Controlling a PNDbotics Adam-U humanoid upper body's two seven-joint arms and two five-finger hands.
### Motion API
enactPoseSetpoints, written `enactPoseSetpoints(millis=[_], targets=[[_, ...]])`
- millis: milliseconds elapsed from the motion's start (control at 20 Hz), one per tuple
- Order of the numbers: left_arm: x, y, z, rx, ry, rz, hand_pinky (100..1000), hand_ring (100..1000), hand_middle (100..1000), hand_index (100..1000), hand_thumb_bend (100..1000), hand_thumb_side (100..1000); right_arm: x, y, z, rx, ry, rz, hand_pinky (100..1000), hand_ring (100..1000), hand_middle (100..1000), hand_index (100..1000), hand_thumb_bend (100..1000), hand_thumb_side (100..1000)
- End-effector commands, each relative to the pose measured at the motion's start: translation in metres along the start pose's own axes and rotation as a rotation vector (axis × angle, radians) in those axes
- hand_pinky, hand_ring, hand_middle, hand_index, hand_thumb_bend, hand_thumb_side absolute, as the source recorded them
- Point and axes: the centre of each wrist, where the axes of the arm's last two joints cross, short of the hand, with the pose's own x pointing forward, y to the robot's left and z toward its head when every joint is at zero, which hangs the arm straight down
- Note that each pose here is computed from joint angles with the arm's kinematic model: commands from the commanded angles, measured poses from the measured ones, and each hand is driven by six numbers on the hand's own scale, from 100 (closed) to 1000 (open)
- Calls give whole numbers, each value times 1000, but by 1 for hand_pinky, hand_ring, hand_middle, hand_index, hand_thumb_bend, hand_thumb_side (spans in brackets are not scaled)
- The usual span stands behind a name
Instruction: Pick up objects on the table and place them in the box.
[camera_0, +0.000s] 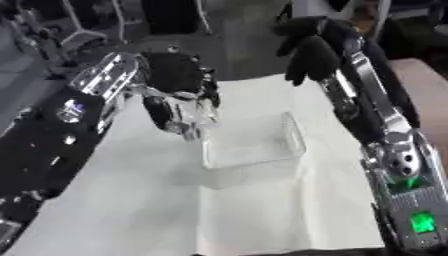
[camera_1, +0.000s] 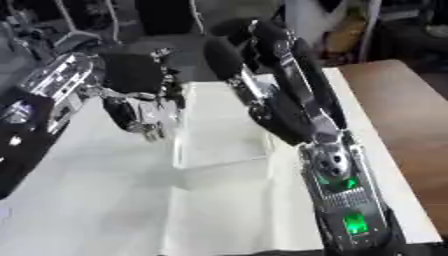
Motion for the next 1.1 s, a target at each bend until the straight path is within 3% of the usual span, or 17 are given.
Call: enactPoseSetpoints(millis=[50,150,200,300,400,450,550,600,650,700,850,900,950,1100], targets=[[-3,12,-11,7,-21,-41,100,100,100,203,100,319,7,0,-5,-8,-38,-10,387,431,545,753,594,1000],[-1,10,-16,10,-27,-44,100,100,100,219,100,374,8,0,-6,-10,-44,-13,388,432,545,752,588,1000],[-1,8,-18,11,-27,-45,100,100,100,214,100,358,8,1,-6,-11,-46,-14,388,432,545,752,589,1000],[1,6,-20,16,-31,-52,100,100,100,288,100,499,9,1,-6,-12,-49,-16,388,432,545,752,587,1000],[2,3,-23,9,-36,-67,100,110,132,332,100,508,9,1,-7,-11,-50,-17,388,432,544,752,587,1000],[3,1,-23,4,-40,-74,275,309,317,469,100,616,9,1,-7,-11,-51,-18,389,432,544,752,587,1000],[4,-2,-25,-36,-46,-94,436,489,493,593,100,741,9,1,-7,-10,-53,-19,389,432,544,751,586,1000],[4,-4,-26,-69,-43,-106,574,643,639,696,188,869,9,1,-7,-10,-54,-19,388,432,544,751,588,1000],[4,-6,-26,-106,-36,-119,631,709,698,724,251,927,9,2,-7,-9,-54,-19,388,432,544,751,588,1000],[5,-8,-27,-140,-29,-131,684,760,746,759,299,982,9,2,-7,-8,-54,-20,388,432,544,751,587,1000],[5,-16,-28,-230,-9,-145,814,869,831,833,462,1000,9,2,-7,-8,-55,-21,388,432,544,751,587,1000],[6,-19,-28,-253,-4,-146,796,854,821,826,433,1000,9,2,-7,-8,-56,-21,388,432,544,751,587,1000],[6,-20,-28,-265,-2,-145,850,897,854,854,496,1000,9,2,-7,-8,-56,-21,388,431,544,751,587,1000],[6,-26,-28,-284,9,-137,868,912,870,873,488,1000,10,2,-7,-7,-57,-21,388,431,544,751,588,1000]])
